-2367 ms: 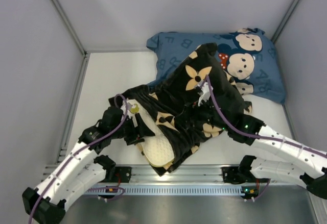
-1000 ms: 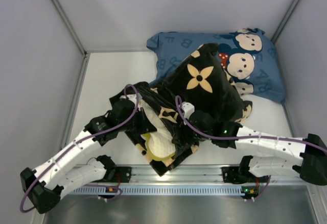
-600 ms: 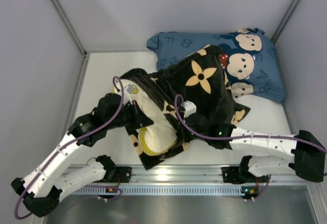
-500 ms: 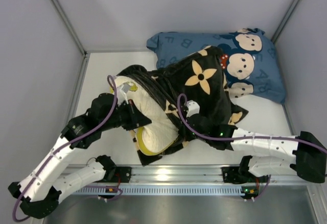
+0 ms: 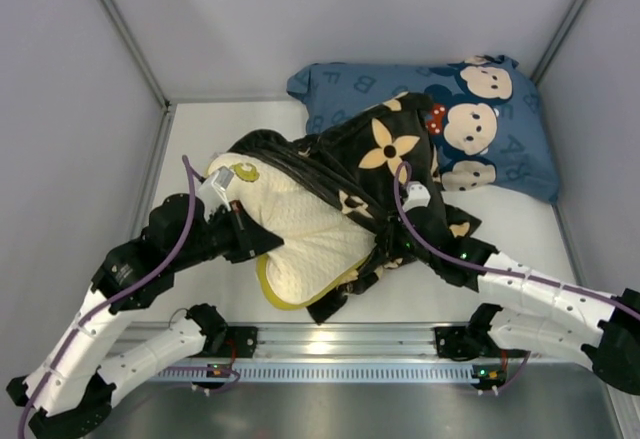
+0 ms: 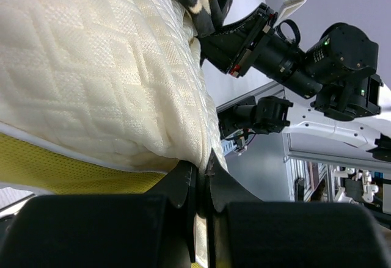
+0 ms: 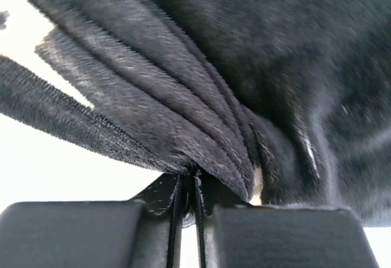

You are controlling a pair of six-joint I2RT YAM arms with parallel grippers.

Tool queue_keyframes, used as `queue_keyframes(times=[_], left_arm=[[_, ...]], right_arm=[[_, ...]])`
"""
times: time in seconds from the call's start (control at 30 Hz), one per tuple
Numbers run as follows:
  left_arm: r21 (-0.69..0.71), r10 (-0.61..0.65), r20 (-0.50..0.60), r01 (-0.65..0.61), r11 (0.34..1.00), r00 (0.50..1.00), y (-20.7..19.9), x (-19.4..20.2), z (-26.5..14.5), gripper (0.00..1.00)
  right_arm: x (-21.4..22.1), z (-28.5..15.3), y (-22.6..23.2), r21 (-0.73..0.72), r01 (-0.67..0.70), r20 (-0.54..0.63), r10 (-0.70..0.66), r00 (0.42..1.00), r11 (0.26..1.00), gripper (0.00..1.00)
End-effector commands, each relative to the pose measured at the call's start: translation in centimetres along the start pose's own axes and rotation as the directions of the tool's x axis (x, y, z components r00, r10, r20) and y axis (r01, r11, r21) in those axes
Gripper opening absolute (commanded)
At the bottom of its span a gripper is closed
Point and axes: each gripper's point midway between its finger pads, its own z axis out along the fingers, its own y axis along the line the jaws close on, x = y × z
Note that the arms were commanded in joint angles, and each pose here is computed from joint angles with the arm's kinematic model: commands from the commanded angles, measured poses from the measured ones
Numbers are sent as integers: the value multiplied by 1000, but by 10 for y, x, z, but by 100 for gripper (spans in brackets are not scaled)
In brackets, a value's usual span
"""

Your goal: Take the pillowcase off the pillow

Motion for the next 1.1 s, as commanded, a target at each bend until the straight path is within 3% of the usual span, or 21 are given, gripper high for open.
queue_keyframes(times=[0.0,0.1,0.2,0.33,0.53,0.8,1.07], left_arm=[[172,0,108,-19,985,994,-34,-16,-27,0],[174,-12,107,-7,985,994,-25,-9,-24,0],[167,-25,97,8,986,995,-15,-2,-18,0],[158,-41,81,28,987,996,-5,6,-11,0],[145,-70,53,62,988,996,8,18,-2,0],[146,-80,43,73,987,996,15,26,-1,0],[152,-82,15,78,985,997,20,33,10,0]], right_arm=[[-17,-9,14,-84,152,-9,-153,988,985,27],[-26,-29,57,-254,224,-25,-238,971,941,66],[-52,-50,92,-349,278,55,-277,959,895,76],[-86,-42,120,-360,316,117,-293,949,878,79],[-104,6,168,-400,352,72,-354,933,846,79],[-89,76,206,-439,354,-23,-405,914,826,77],[-68,99,221,-461,414,-37,-483,875,785,74]])
